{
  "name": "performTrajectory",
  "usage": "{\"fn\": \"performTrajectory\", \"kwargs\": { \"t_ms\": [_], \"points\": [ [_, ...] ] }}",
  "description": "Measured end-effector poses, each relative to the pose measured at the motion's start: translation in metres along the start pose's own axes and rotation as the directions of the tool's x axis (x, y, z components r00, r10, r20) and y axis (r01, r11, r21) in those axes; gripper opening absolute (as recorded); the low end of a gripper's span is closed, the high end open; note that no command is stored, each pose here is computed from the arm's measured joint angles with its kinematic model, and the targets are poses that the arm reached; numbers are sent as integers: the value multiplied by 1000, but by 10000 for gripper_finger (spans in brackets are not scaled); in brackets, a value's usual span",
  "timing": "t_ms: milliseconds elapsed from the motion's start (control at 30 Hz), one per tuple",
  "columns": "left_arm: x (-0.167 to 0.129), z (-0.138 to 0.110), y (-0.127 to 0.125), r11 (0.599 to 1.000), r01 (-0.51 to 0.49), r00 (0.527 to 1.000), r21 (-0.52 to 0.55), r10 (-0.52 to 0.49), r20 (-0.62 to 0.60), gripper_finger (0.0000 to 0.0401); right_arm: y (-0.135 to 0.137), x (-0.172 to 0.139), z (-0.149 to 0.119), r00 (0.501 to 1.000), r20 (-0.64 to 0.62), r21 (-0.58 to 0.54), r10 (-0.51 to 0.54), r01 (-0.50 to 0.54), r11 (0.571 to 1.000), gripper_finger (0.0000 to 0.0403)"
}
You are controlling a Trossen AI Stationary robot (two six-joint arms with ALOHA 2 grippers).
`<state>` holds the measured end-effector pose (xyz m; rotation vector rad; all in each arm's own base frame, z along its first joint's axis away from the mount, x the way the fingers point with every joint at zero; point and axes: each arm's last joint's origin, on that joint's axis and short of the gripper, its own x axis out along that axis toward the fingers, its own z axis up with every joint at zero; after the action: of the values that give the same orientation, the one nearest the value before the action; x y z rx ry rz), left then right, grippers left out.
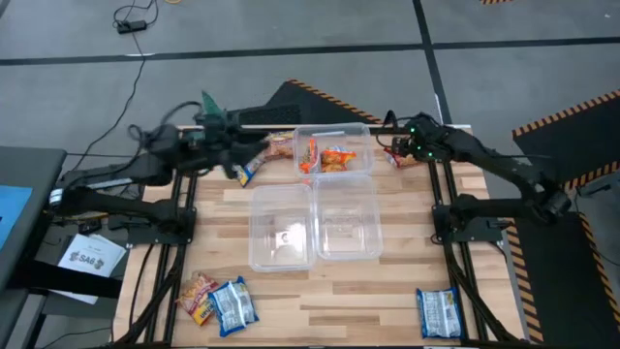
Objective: Sort Maruchan noodles
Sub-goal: Put the top right red noodle pack into the bottom right transparent bin
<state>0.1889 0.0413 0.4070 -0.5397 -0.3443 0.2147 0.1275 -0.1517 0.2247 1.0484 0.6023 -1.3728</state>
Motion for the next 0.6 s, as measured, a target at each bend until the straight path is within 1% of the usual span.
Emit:
{"fn": "performTrajectory", "kwargs": {
  "t_ms": [67,167,300,433,500,533,600],
  "points": [
    [-13,5,-3,1000,4,999,-8,-4,36,238,-3,15,-3,1000,-9,38,-17,17,999,286],
    [-26,13,-8,1000,20,997,-14,-19,75,238,1,29,-3,1000,10,57,-2,1,998,286],
    [-35,19,-13,999,48,994,-20,-45,103,238,2,49,-6,995,-7,44,-97,97,994,286],
    [-36,20,-13,998,52,993,-24,-49,103,238,4,67,-9,988,-33,23,-148,149,989,284],
    [-35,19,-13,998,51,994,-24,-48,102,238,5,76,-10,985,-49,1,-166,167,986,274],
    [-35,20,-13,998,52,994,-24,-49,103,238,5,79,-13,982,-62,-9,-180,180,984,262],
    [-36,20,-13,998,54,993,-24,-52,102,238,7,82,-16,978,-76,-41,-194,191,981,220]
  ]
}}
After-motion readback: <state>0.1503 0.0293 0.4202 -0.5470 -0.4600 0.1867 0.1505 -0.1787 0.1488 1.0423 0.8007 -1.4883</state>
